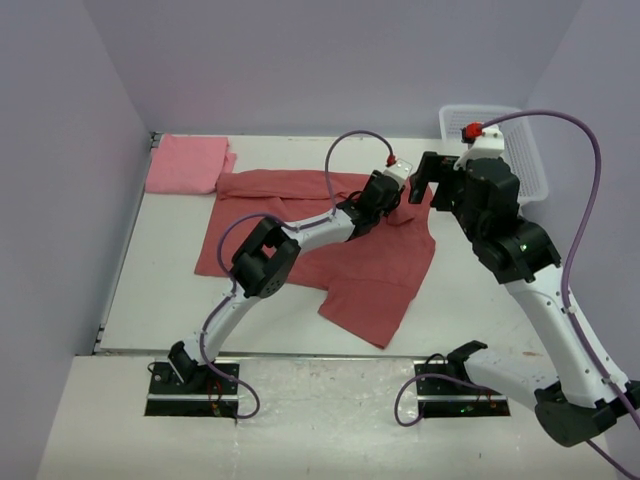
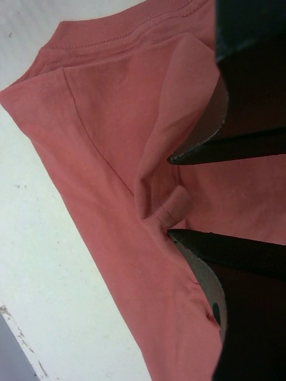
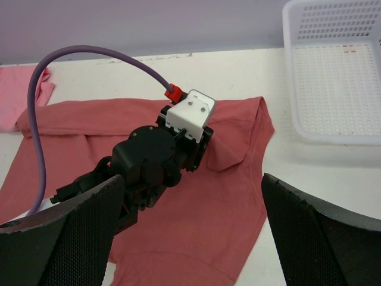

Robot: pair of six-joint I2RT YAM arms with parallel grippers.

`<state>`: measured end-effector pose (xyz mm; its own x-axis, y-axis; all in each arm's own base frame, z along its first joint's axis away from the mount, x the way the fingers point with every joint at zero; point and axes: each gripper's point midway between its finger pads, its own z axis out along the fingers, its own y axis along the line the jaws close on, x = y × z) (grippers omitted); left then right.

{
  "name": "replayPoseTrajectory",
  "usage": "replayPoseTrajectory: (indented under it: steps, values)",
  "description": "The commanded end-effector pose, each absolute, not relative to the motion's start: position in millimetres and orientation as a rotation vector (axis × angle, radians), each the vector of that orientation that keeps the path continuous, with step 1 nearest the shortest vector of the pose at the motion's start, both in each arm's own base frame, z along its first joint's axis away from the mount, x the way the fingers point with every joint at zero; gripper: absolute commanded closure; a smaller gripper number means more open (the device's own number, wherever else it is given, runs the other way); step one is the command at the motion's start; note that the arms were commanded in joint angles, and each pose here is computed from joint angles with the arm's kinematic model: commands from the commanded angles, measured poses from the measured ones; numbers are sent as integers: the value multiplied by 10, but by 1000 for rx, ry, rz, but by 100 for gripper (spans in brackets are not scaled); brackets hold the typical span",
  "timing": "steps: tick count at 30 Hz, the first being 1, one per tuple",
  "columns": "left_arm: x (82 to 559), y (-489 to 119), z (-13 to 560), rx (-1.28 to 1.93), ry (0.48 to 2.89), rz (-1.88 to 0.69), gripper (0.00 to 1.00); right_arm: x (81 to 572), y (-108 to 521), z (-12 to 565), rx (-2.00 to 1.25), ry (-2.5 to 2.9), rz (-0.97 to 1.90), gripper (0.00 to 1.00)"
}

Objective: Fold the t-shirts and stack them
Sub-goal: Fold the flattened tshirt in 1/3 of the way

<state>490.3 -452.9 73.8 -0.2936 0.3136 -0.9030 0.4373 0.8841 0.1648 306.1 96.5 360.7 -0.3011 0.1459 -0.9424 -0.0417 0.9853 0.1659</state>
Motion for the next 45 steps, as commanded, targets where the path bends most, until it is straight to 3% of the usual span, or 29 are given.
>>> replayPoseTrajectory:
  steps: [1, 13, 17, 21, 40, 42, 43, 45]
  values:
    - [4988, -4639, 921, 518, 1872, -199, 51, 3009, 967, 3682, 87, 1836, 212, 4]
    - [5209, -4549, 820, 487, 1908, -231, 69, 2973, 941, 3667, 79, 1826, 207, 4]
    - [5198, -4525, 833, 489, 1911, -229, 88, 3011, 965, 3609, 79, 1847, 203, 4]
    - [5084, -4447, 957, 508, 1937, -226, 100, 3047, 1026, 3541, 63, 1866, 220, 4]
    - [4236, -4232, 1753, 639, 1954, -340, 99, 3412, 1049, 2344, 177, 2187, -6, 4]
    - [4173, -4203, 1637, 658, 1987, -331, 94, 3407, 1037, 2320, 184, 2191, -10, 4]
    - [4152, -4186, 1589, 666, 1999, -328, 81, 3399, 1027, 2290, 184, 2196, -18, 3]
    - [4097, -4136, 1458, 671, 2038, -318, 71, 3389, 1006, 2264, 182, 2202, -33, 3]
